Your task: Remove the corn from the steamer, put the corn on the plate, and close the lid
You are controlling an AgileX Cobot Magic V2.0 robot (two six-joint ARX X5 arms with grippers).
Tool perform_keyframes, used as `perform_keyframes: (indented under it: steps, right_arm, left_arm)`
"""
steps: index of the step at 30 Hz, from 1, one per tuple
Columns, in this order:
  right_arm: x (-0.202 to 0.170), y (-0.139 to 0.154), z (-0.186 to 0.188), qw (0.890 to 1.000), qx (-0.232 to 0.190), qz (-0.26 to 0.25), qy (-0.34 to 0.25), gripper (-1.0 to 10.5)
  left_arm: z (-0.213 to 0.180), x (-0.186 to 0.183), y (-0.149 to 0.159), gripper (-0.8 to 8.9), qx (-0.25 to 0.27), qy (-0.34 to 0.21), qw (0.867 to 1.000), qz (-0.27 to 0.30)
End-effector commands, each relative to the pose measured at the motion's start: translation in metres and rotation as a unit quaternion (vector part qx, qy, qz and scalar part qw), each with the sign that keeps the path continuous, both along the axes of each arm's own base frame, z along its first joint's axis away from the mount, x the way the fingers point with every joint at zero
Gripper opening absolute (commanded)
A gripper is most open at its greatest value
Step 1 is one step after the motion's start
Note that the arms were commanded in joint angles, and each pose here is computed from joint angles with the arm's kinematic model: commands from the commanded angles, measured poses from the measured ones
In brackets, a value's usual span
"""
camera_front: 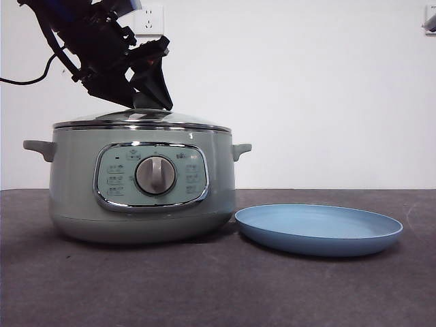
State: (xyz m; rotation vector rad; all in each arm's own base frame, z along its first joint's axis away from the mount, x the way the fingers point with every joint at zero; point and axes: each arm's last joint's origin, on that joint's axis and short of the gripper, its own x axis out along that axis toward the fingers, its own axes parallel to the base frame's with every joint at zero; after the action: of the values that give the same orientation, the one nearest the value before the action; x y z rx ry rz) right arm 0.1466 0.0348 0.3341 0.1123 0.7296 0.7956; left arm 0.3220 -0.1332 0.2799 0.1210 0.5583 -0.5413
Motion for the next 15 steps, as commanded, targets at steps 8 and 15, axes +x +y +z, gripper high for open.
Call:
perform_keyframes:
  steps: [8, 15]
  right_arm:
    - [0.000, 0.000, 0.001, 1.000, 0.000, 0.001, -0.004, 6.3]
    - [0.000, 0.000, 0.001, 1.000, 0.000, 0.001, -0.005, 6.3]
  left_arm:
    - [0.014, 0.002, 0.001, -0.08, -0.038, -0.018, 0.999, 0.016]
    - [0.031, -0.008, 0.005, -0.08, -0.051, -0.039, 0.998, 0.018]
